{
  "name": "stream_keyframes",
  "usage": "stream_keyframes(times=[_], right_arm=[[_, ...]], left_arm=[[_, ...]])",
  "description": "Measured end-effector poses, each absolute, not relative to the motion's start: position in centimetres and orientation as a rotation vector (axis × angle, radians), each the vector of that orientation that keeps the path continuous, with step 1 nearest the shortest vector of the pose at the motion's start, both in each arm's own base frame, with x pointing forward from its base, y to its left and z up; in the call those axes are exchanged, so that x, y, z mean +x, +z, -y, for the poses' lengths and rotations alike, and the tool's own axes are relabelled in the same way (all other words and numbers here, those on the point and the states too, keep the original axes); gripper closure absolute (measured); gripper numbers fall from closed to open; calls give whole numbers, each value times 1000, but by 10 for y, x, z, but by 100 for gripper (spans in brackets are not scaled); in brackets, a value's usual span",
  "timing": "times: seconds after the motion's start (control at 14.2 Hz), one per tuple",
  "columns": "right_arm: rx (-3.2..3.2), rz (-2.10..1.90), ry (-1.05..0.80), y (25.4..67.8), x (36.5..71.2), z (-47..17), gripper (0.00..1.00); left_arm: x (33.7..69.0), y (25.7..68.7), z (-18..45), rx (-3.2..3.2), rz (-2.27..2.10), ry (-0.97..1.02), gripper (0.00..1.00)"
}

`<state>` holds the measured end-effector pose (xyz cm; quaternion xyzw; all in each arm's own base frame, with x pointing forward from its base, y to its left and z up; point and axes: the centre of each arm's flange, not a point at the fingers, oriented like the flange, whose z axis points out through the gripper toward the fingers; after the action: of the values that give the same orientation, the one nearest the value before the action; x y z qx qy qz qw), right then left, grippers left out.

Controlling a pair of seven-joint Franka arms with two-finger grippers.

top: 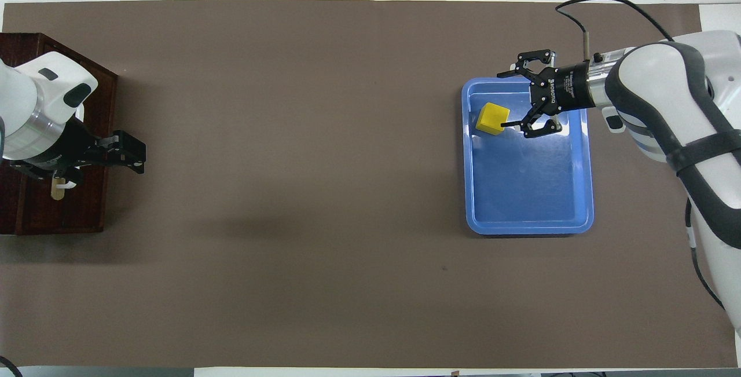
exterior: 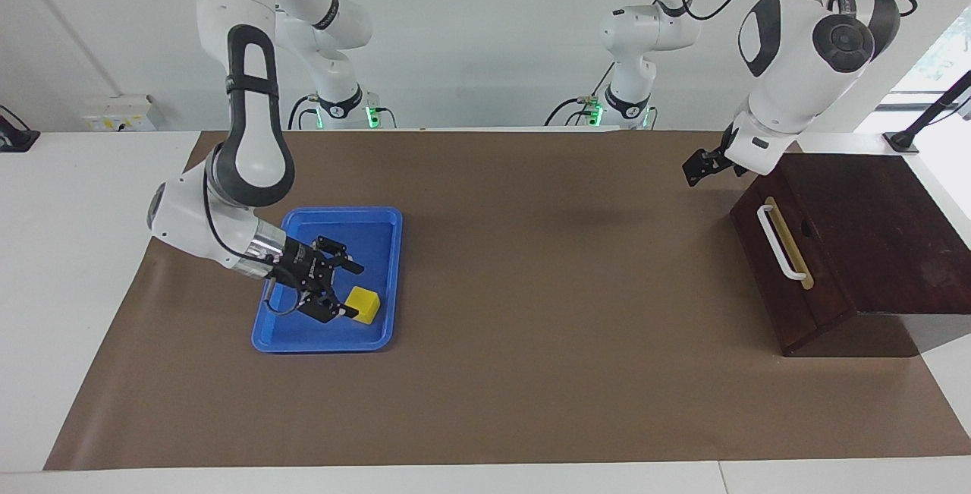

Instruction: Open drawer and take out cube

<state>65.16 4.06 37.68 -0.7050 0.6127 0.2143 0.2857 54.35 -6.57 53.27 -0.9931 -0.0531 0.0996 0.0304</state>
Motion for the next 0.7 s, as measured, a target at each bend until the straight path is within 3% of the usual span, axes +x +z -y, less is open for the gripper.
stream_keyframes(times=[0.35, 0.7], right_arm=[[-2319, -1366, 466, 498, 622, -37, 0], [-2820, -714, 272, 570, 588, -14, 0]], left_arm=[[540, 541, 64, -3060, 169, 305, 0], [539, 546, 59, -3059, 183, 309, 0]])
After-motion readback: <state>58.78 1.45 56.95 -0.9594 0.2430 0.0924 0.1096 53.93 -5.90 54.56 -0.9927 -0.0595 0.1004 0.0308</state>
